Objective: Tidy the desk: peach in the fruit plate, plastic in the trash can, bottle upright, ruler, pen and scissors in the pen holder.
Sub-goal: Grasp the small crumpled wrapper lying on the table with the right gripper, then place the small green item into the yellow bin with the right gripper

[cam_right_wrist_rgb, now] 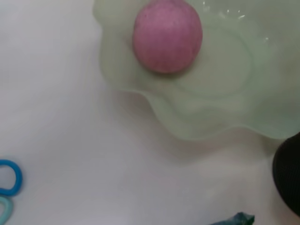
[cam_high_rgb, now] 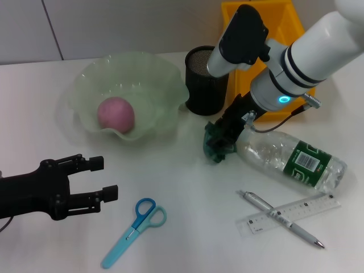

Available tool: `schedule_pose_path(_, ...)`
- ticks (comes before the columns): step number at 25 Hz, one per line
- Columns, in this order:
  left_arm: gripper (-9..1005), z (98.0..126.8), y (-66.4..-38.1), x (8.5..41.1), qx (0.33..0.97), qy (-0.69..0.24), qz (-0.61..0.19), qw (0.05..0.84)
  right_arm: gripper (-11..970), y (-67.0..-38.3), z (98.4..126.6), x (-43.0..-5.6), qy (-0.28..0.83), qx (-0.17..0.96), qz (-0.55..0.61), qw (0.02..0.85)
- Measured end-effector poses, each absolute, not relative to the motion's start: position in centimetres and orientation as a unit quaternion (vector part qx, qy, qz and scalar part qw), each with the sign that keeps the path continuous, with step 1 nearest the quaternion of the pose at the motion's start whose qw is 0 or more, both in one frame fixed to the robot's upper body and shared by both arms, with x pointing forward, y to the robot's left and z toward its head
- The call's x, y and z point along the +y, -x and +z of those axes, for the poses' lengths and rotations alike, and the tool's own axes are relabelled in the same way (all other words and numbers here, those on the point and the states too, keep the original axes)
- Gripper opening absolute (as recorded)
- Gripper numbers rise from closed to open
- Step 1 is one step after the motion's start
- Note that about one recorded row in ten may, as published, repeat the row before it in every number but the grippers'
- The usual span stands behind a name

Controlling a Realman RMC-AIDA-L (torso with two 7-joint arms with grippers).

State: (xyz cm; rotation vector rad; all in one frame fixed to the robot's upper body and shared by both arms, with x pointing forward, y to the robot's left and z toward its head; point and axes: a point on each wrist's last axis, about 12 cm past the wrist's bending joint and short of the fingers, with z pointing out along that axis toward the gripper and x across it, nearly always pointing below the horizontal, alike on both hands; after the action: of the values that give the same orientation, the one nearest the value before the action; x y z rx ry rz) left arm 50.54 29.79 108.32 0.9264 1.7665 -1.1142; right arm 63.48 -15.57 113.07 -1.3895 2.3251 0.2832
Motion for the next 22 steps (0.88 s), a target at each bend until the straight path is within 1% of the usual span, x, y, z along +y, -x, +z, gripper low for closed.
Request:
schedule_pose_path(7,816,108.4,-50.7,29.7,0.704,-0.368,-0.444,0.415,508,-63.5,113.1,-15.5,0.500,0.834,0.100,0.210)
schedule_pose_path(11,815,108.5,-50.7,29.8,0.705,-0.367,-0.444,0.414,255,-63.6,113.3,-15.4,0.501,0.833,0.101,0.212)
schedule_pose_path(17,814,108.5,-50.7,29.8,0.705,-0.368,-0.444,0.413,49,-63.4,113.7,-15.5,0.499,0.832,0.109,0.217)
schedule_pose_path(20,813,108.5,-50.8,29.8,0.705,-0.369,-0.443,0.412,34,-63.3,114.5,-15.6,0.497,0.829,0.121,0.226)
schedule_pose_path(22,813,108.5,-50.8,29.8,0.705,-0.370,-0.443,0.412,23,-63.2,115.5,-16.0,0.492,0.827,0.136,0.238)
